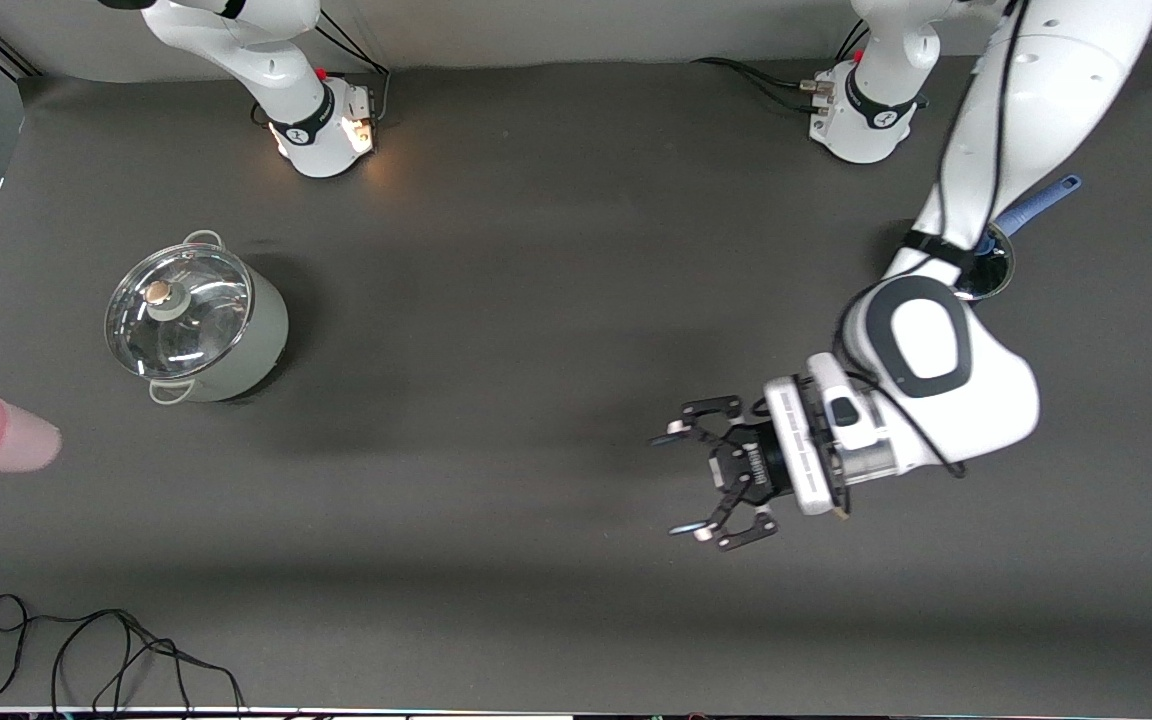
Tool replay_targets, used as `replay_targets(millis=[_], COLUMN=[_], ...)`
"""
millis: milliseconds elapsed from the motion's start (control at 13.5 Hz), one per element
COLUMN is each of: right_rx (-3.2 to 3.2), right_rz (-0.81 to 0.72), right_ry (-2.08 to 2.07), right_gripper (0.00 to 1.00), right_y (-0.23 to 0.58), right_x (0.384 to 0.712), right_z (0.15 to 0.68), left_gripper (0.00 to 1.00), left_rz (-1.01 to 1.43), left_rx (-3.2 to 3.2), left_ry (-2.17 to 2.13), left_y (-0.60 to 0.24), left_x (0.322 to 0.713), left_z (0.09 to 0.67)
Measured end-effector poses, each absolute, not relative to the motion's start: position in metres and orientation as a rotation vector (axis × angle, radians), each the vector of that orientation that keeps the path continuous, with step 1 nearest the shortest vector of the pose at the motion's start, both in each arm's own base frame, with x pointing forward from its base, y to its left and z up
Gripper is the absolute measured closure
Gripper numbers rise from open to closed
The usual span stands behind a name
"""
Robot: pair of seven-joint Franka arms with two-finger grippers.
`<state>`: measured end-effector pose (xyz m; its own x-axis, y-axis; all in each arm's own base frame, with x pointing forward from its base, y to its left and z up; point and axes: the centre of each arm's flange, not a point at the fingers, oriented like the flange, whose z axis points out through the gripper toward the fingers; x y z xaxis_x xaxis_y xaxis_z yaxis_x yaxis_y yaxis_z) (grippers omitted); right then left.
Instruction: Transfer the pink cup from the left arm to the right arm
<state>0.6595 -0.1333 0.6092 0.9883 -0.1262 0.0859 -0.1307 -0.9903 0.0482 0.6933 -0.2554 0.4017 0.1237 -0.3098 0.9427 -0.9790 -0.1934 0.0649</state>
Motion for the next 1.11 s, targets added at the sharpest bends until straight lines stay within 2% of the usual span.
replay_targets(millis=[223,519,890,1113], right_rx=[3.126,3.132,3.168,3.154], right_rz=[0.120,0.119,0.086,0.113], right_ry=[-0.005,0.149,0.187,0.190], right_gripper=[0.97,0.97,0.97,0.97], right_y=[-0.180,-0.193,-0.165,-0.157], right_x=[0.656,0.671,0.704,0.716], right_z=[0.576,0.478,0.343,0.292], left_gripper=[0.00,0.00,0.00,0.00], left_rz=[0.918,0.593,0.345,0.265], left_rx=[1.644,1.665,1.813,1.972], left_ry=[-1.411,-1.615,-1.744,-1.771], left_y=[-0.187,-0.029,0.102,0.148], left_x=[0.682,0.665,0.620,0.605], left_z=[0.375,0.358,0.411,0.440])
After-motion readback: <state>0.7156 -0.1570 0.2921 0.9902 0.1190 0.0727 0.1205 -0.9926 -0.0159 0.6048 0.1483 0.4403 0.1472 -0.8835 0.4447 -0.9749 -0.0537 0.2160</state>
